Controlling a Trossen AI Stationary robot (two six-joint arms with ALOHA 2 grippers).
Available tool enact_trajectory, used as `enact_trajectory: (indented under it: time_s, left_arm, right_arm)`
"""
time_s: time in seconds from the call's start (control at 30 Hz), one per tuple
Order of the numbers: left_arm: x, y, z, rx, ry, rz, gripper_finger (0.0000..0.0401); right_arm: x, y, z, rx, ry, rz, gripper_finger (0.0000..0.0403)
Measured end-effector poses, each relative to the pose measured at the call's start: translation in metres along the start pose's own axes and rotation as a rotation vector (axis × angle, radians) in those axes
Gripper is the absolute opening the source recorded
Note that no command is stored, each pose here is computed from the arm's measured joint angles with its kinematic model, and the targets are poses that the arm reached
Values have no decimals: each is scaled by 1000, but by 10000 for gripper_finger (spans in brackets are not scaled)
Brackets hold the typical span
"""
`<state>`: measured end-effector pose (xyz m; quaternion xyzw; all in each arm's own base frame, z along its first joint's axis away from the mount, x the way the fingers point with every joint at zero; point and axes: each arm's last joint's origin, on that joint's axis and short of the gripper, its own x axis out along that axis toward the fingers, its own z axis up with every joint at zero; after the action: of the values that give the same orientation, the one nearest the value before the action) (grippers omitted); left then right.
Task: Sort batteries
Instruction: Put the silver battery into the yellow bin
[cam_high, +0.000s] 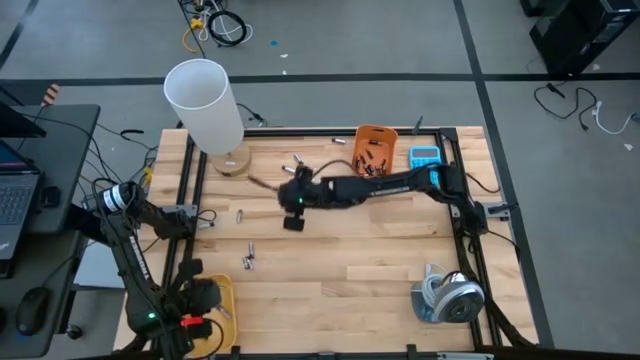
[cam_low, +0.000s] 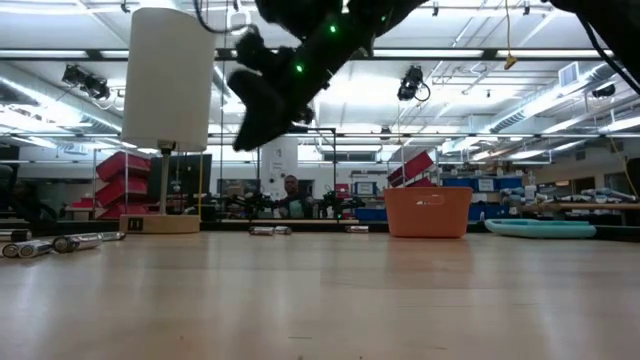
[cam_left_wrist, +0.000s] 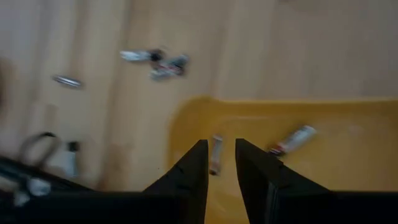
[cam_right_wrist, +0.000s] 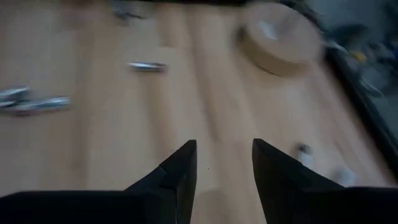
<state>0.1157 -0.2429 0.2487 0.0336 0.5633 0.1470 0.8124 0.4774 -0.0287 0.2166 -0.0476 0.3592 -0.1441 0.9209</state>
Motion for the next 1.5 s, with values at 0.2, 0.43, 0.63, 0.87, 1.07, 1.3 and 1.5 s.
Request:
enact_trajectory:
  time_s: [0.2,0.43,0.63,0.87,1.07,1.3,1.5]
  left_arm:
    - [1,9,4,26,-55,99,83]
    - [2,12,10,22,-150,135,83]
    - [2,15,10,37,-154,164,83]
    - [2,17,11,52,-185,192,83]
    - [2,17,11,52,-187,193,83]
    - [2,18,11,53,-196,195,83]
    - [1,17,12,52,-228,196,83]
  right_arm:
    - [8,-63,-17,169,159,-116,140]
    - [16,-138,-24,401,118,-105,140]
    - [18,-170,-19,478,-9,-75,140]
    - [20,-164,-16,484,-35,-52,140]
    - [21,-159,-15,494,-35,-50,137]
    - [21,-159,-17,509,-30,-72,127]
    - [22,-162,-18,505,-29,-92,125]
